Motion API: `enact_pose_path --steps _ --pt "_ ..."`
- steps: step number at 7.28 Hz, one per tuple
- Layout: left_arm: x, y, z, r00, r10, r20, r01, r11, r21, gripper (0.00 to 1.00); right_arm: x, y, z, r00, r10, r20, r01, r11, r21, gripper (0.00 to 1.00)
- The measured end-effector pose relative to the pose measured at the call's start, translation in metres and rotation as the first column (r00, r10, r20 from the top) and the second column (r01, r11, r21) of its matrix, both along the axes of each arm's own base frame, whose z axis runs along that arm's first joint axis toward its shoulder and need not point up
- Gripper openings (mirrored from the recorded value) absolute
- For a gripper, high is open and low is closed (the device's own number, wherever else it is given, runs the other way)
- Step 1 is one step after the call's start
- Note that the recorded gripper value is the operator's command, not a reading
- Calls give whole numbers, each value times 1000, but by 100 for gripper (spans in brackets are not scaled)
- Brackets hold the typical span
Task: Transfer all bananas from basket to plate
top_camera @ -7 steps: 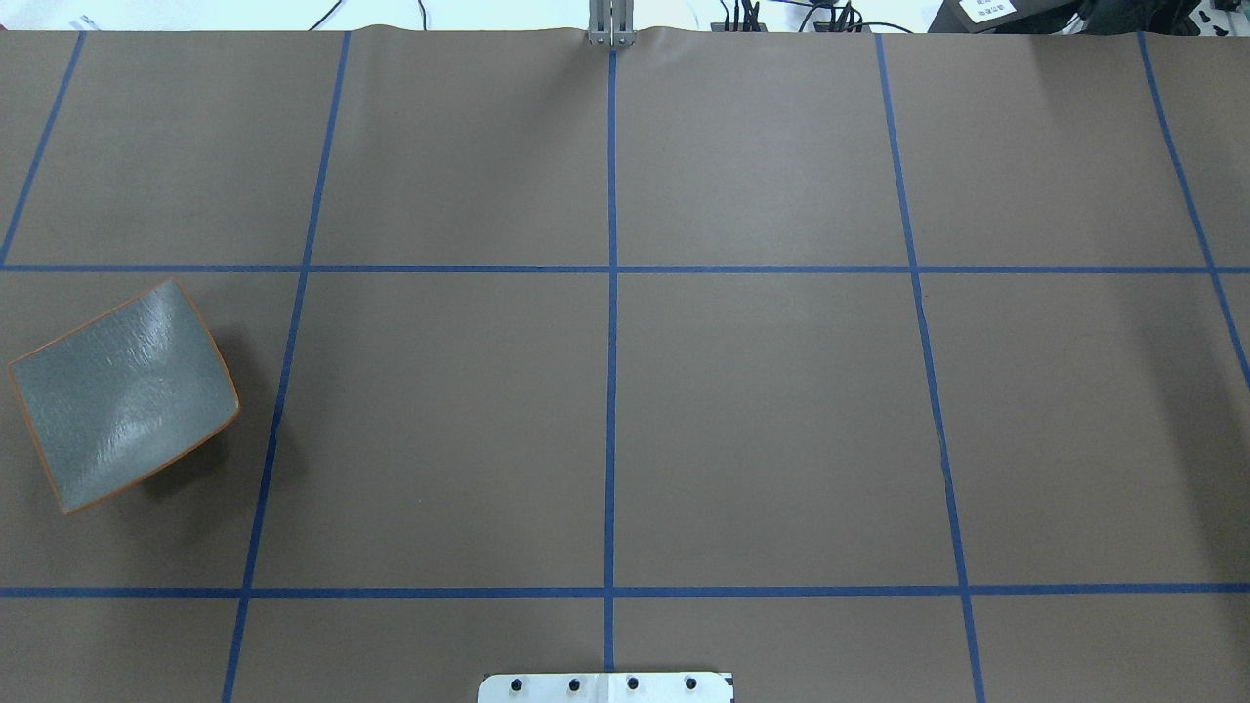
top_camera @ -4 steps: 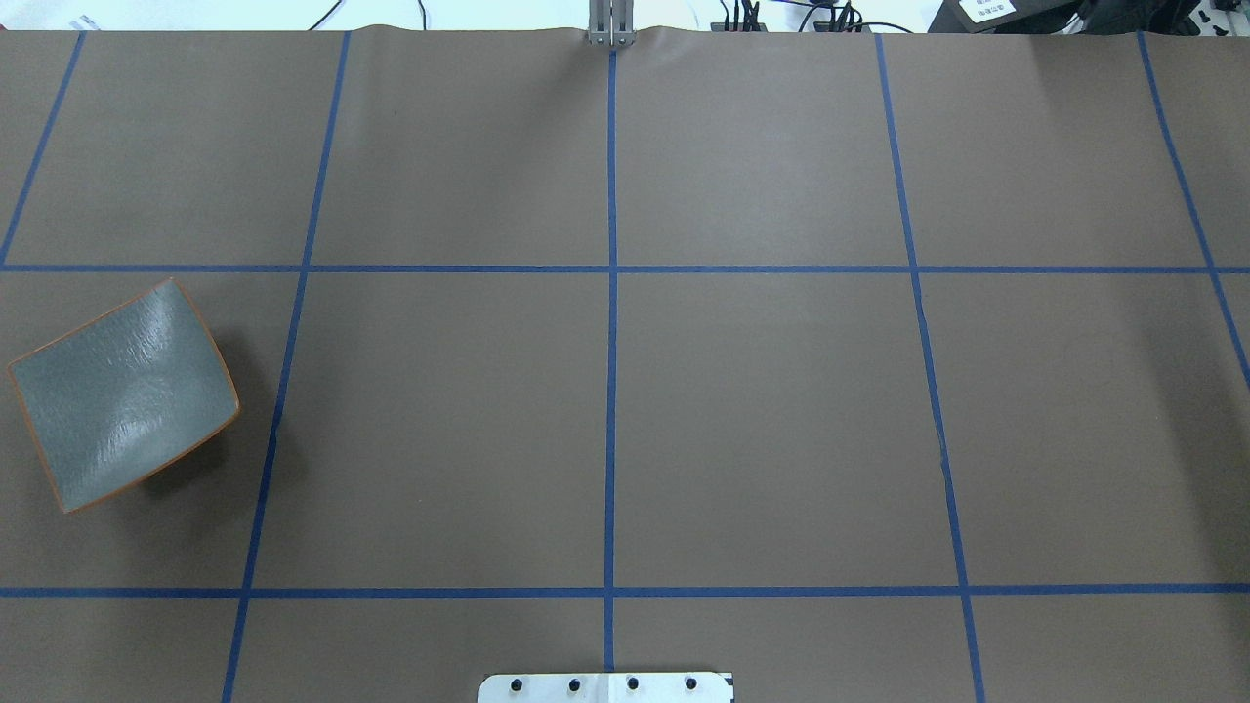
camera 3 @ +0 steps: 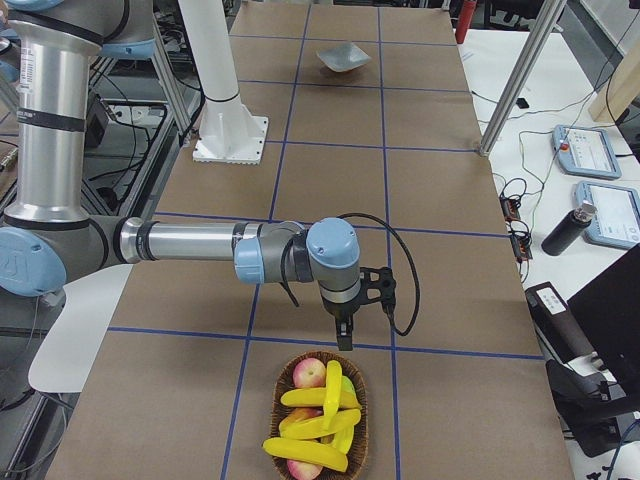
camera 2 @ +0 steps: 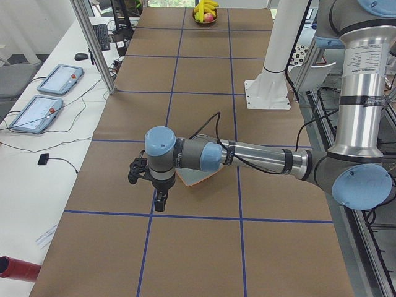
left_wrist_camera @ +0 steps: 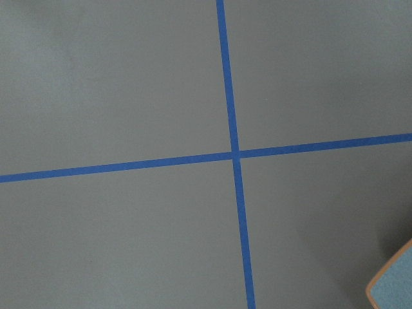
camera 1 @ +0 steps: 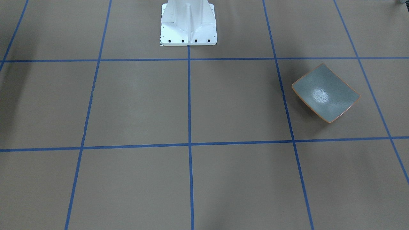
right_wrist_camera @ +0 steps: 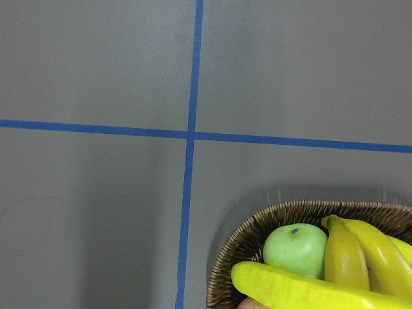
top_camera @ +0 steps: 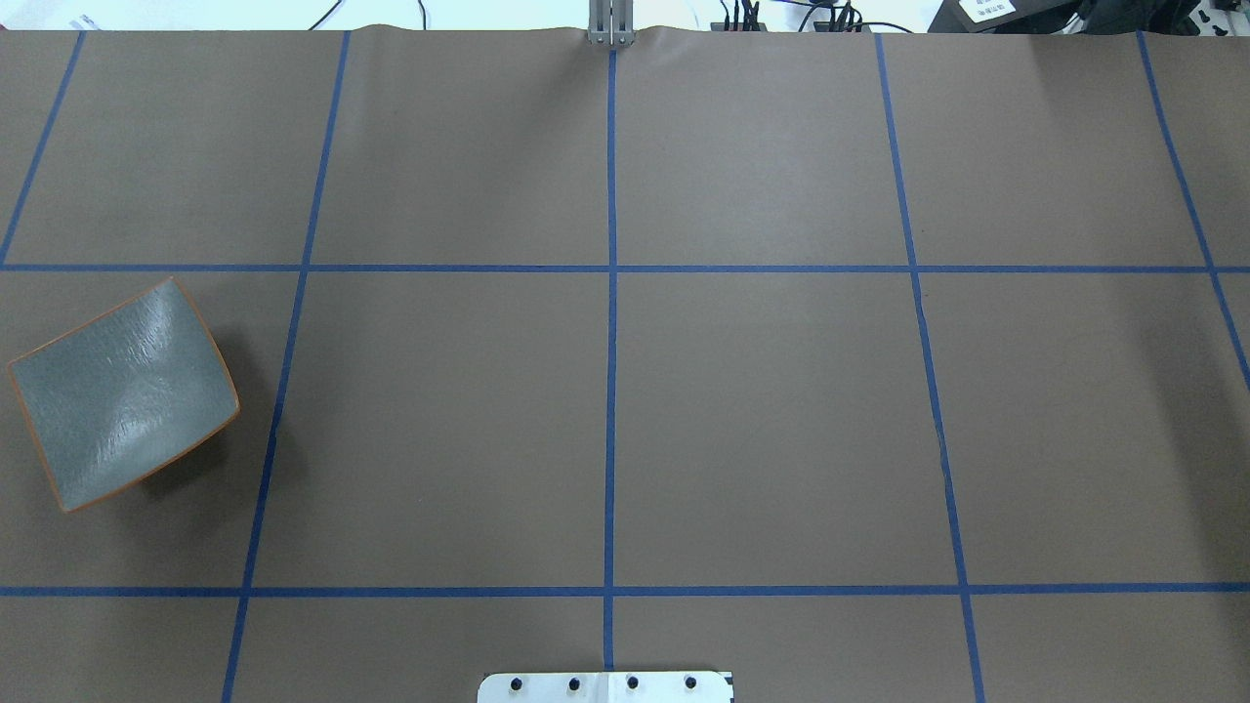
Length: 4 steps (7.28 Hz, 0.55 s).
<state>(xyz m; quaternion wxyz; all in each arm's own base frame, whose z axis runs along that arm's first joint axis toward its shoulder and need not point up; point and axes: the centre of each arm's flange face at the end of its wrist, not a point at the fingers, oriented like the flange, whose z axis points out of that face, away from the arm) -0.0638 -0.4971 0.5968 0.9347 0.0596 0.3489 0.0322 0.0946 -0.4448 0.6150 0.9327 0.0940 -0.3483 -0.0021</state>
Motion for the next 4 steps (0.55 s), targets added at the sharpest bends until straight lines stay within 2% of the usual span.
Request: enact_pose_path --steps 2,4 --pt "1 0 1 1000 2 -1 -2 1000 -3 100 0 -8 4 1000 -3 6 2 997 83 100" --pt "1 1 1 1000 2 -7 -2 1000 -3 100 -3 8 38 998 -57 -3 57 980 191 100"
